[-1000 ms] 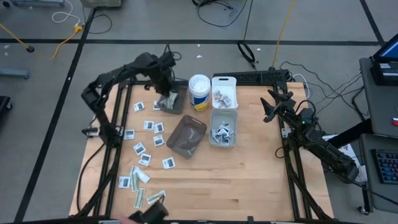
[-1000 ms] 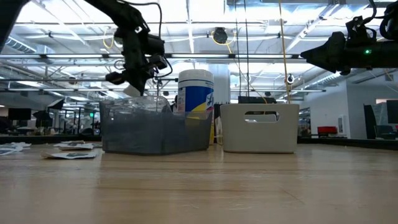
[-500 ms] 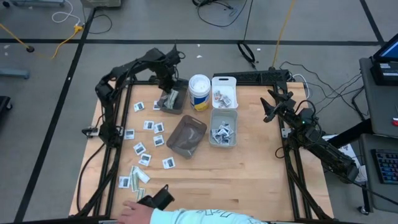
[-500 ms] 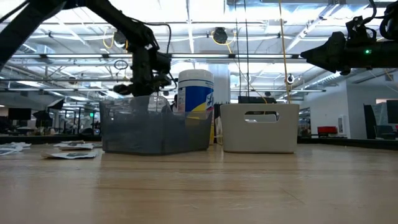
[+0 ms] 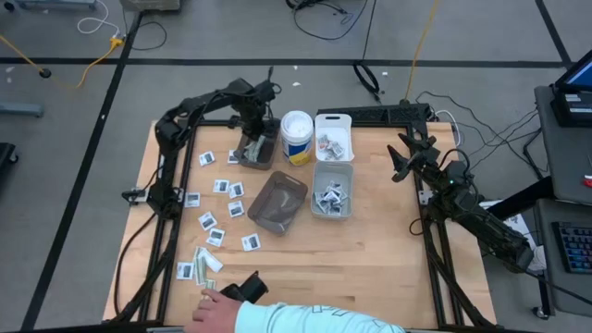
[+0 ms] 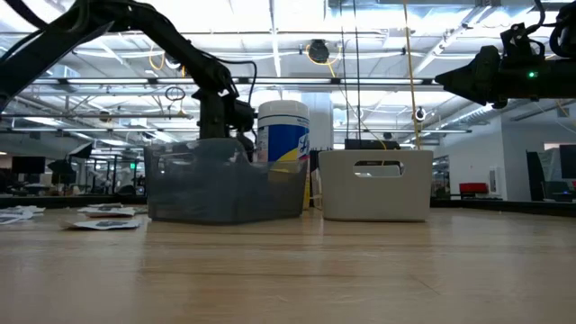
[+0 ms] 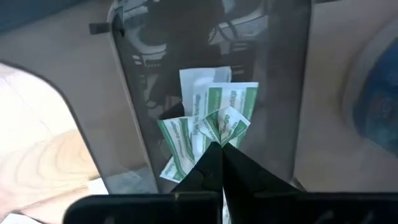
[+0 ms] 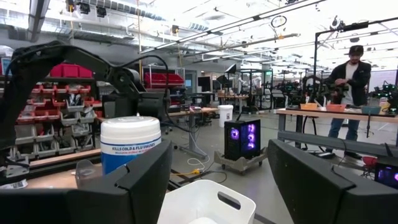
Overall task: Pick & Place First Aid Supplies
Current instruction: Put the bandage pack into the top black bin
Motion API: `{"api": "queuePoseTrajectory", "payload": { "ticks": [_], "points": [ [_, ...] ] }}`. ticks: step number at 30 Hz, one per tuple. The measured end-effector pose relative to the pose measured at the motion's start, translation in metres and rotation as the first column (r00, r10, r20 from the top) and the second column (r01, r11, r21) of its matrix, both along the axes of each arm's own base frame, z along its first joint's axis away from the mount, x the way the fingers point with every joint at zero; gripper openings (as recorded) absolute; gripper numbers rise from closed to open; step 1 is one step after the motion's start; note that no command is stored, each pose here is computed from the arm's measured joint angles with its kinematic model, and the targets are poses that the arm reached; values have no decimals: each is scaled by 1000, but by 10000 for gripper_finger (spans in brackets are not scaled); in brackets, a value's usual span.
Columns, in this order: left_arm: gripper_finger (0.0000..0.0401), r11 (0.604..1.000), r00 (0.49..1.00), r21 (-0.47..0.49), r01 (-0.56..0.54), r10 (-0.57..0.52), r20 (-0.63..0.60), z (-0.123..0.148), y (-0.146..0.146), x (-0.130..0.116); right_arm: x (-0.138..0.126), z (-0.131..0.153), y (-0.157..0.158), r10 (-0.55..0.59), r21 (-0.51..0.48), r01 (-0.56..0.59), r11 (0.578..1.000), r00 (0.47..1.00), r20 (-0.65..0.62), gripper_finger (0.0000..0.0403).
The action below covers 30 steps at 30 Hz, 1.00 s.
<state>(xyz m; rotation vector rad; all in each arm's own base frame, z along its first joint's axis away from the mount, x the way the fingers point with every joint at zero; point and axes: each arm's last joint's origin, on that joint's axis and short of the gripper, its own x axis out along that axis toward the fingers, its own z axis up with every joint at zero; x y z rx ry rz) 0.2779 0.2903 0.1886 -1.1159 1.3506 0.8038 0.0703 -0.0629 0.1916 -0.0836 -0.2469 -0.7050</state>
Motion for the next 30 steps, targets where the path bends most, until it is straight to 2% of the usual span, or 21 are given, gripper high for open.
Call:
{"api": "queuePoseTrajectory", "payload": {
  "ticks": [3,6,10,16,20,26,30],
  "points": [
    [8,1000,1000,-3,13,-13,-1,-2,0,0,0,0,0,0,0,0,1000,1000,0,263],
    [35,1000,1000,1,23,-23,3,0,0,0,0,0,0,0,0,0,1000,1000,0,263],
    [96,999,999,9,51,-51,12,3,-1,-1,0,0,0,0,0,0,1000,1000,0,263],
    [195,1000,1000,-3,17,-17,11,3,-1,-1,0,0,0,0,0,0,1000,1000,-1,263],
    [240,1000,999,-29,8,-7,40,3,-1,-1,0,0,0,0,0,0,1000,1000,0,263],
    [273,998,999,-65,21,-19,42,4,0,-6,0,0,0,0,0,0,1000,1000,0,263],
    [280,987,994,-117,109,-106,24,10,-3,-13,0,0,0,0,0,0,1000,1000,0,263]
  ]
}}
